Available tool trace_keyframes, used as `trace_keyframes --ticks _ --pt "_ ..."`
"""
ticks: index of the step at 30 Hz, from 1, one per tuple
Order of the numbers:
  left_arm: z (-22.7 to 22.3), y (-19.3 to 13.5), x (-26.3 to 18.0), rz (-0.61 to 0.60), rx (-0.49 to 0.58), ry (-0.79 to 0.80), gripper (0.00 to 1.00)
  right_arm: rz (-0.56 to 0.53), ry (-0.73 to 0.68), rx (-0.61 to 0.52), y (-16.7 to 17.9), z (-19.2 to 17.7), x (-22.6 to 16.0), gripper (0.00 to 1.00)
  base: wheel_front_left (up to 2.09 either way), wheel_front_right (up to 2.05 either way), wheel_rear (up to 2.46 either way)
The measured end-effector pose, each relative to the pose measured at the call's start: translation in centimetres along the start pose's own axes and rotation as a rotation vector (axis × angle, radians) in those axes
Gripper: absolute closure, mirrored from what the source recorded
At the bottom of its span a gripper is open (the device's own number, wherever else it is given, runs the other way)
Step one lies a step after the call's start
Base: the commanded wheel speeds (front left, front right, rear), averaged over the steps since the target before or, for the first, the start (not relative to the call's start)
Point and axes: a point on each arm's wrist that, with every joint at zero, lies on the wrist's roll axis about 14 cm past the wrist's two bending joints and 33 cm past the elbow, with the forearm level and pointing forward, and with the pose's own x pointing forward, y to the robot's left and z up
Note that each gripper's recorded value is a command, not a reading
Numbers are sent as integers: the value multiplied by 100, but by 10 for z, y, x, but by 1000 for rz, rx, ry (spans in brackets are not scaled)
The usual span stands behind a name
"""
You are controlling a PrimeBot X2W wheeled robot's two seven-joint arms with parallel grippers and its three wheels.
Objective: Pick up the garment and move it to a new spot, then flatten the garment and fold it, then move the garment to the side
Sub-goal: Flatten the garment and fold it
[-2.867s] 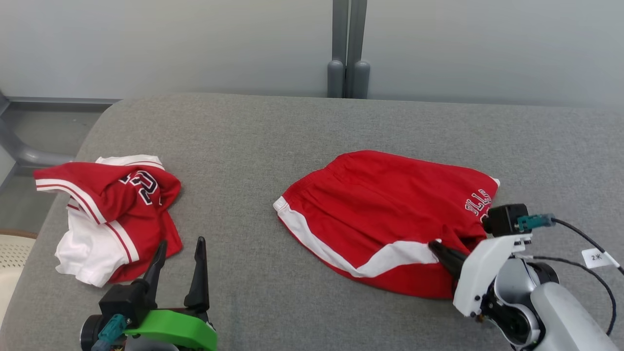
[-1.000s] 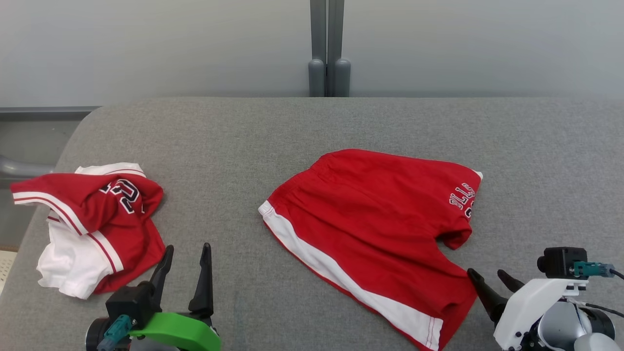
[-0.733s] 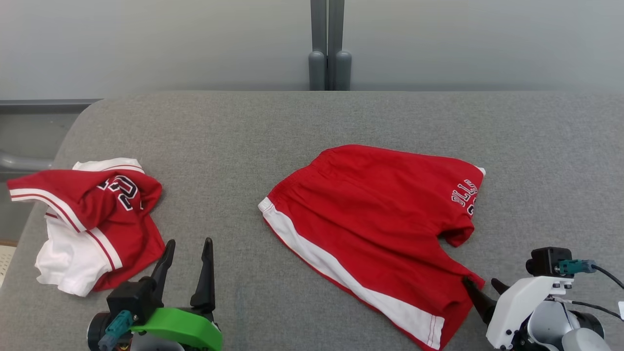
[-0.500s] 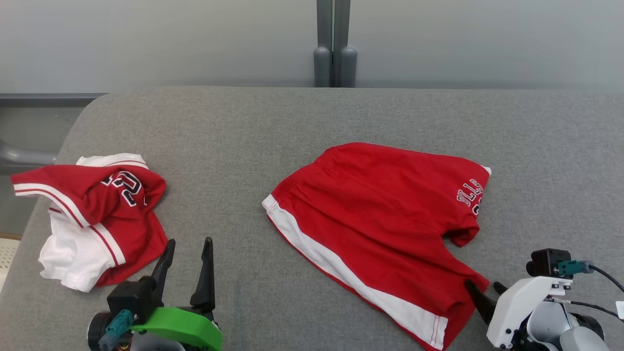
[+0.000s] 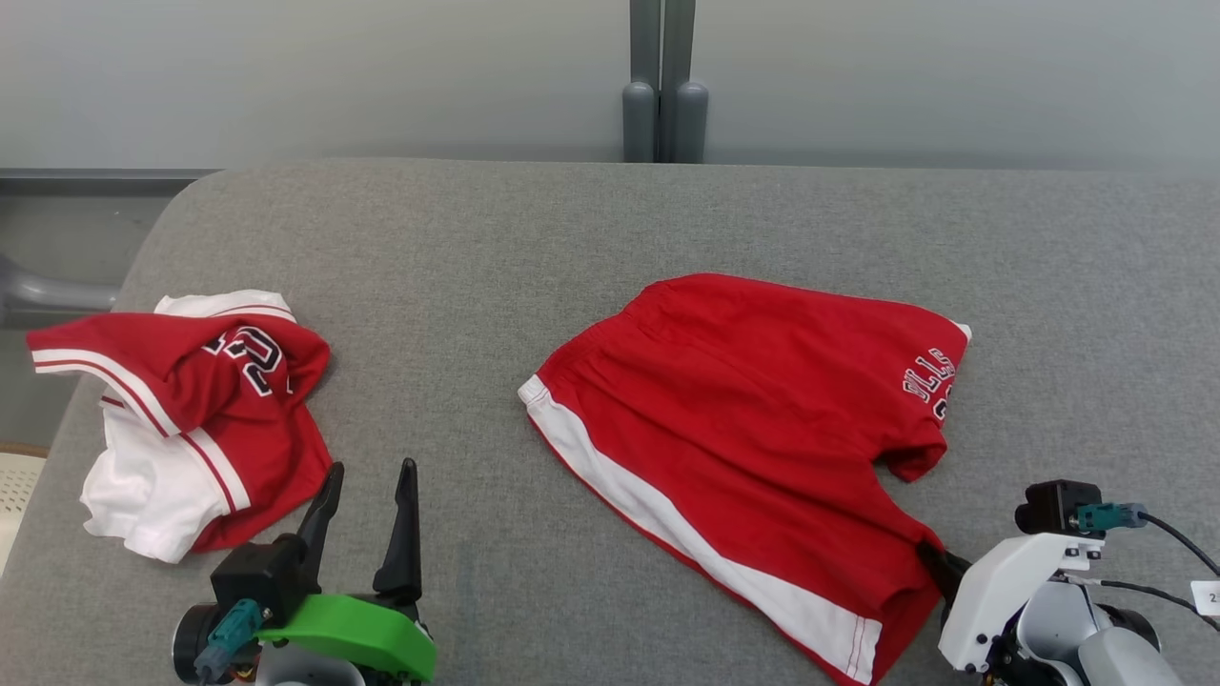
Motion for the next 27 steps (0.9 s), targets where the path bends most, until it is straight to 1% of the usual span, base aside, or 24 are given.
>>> trace_keyframes --ticks 6,12,21,27 --pt "-1 1 0 2 -1 2 0 14 -40 -8 2 9 2 100 0 0 0" --pt "-2 0 4 0 -1 6 0 26 -103 -46 1 41 10 100 0 0 0" --pt "-10 1 17 3 -4 29 0 6 -141 -85 -19 81 34 100 0 0 0" --pt "-14 4 21 14 1 42 0 -9 -141 -84 -28 94 52 100 0 0 0"
